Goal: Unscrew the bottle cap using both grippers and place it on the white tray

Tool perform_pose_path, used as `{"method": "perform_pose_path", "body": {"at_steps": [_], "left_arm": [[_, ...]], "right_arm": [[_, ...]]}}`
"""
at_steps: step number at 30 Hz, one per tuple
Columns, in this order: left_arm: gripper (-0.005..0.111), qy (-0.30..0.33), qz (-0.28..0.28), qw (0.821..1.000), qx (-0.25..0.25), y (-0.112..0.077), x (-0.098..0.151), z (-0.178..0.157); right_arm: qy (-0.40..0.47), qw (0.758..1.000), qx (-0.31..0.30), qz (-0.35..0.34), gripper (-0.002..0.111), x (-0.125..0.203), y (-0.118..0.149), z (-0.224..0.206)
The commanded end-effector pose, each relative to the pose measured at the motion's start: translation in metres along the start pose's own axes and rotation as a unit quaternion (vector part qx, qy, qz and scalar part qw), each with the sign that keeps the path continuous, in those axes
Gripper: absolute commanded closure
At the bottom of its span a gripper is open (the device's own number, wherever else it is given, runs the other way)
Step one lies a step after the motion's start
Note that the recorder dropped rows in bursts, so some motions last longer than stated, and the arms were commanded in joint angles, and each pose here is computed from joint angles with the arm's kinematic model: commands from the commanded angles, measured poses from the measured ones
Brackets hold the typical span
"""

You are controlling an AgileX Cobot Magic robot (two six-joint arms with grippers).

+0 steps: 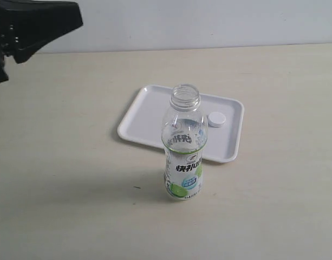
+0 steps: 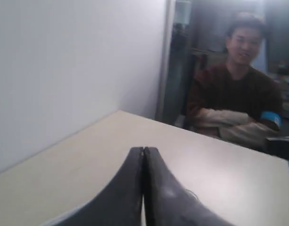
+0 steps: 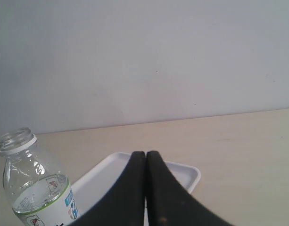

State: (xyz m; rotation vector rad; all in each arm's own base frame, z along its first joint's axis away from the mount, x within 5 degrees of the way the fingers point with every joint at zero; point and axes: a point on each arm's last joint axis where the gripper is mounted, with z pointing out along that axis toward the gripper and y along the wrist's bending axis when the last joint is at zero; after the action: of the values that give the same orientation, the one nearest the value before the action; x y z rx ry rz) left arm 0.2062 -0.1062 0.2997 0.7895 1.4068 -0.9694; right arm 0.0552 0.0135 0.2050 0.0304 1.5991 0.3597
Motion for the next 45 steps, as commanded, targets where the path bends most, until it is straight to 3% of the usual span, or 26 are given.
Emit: {"method": "perform_pose_path", "body": {"at_steps": [1,3,7,11,14,22,24,28,45], "left_arm": [[0.107,-0.066,-0.022,0.991,-0.117,-0.033,0.014,-0.042],[0.107,-0.081,-0.028,0.980,-0.177,-0.055,0.039,-0.070],[0.107,-0.072,-0.033,0.962,-0.262,-0.077,0.081,-0.105],[0.107,-0.053,-0.015,0.949,-0.312,-0.085,0.087,-0.120],[0.107,-0.083,-0.021,0.939,-0.334,-0.088,0.084,-0.128],[0.107,-0.107,-0.046,0.878,-0.465,-0.084,0.090,-0.158],[0.107,-0.109,-0.066,0.871,-0.475,-0.083,0.092,-0.159],[0.107,-0.114,-0.059,0.877,-0.462,-0.084,0.090,-0.158],[0.107,-0.113,-0.058,0.877,-0.464,-0.084,0.090,-0.158]], "right_arm": [[-0.001,1.000,0.002,-0.004,0.108,0.001,0.000,0.000],[-0.001,1.000,0.002,-0.004,0.108,0.001,0.000,0.000],[-0.001,1.000,0.002,-0.004,0.108,0.001,0.000,0.000],[-0.001,1.000,0.002,-0.003,0.108,0.001,-0.001,0.000],[-0.001,1.000,0.002,-0.003,0.108,0.001,-0.001,0.000],[-0.001,1.000,0.002,-0.004,0.108,0.001,-0.001,0.000],[-0.001,1.000,0.002,-0.004,0.108,0.001,-0.001,0.000],[-0.001,1.000,0.002,-0.004,0.108,0.001,-0.001,0.000],[-0.001,1.000,0.002,-0.004,0.108,0.001,-0.001,0.000]]}}
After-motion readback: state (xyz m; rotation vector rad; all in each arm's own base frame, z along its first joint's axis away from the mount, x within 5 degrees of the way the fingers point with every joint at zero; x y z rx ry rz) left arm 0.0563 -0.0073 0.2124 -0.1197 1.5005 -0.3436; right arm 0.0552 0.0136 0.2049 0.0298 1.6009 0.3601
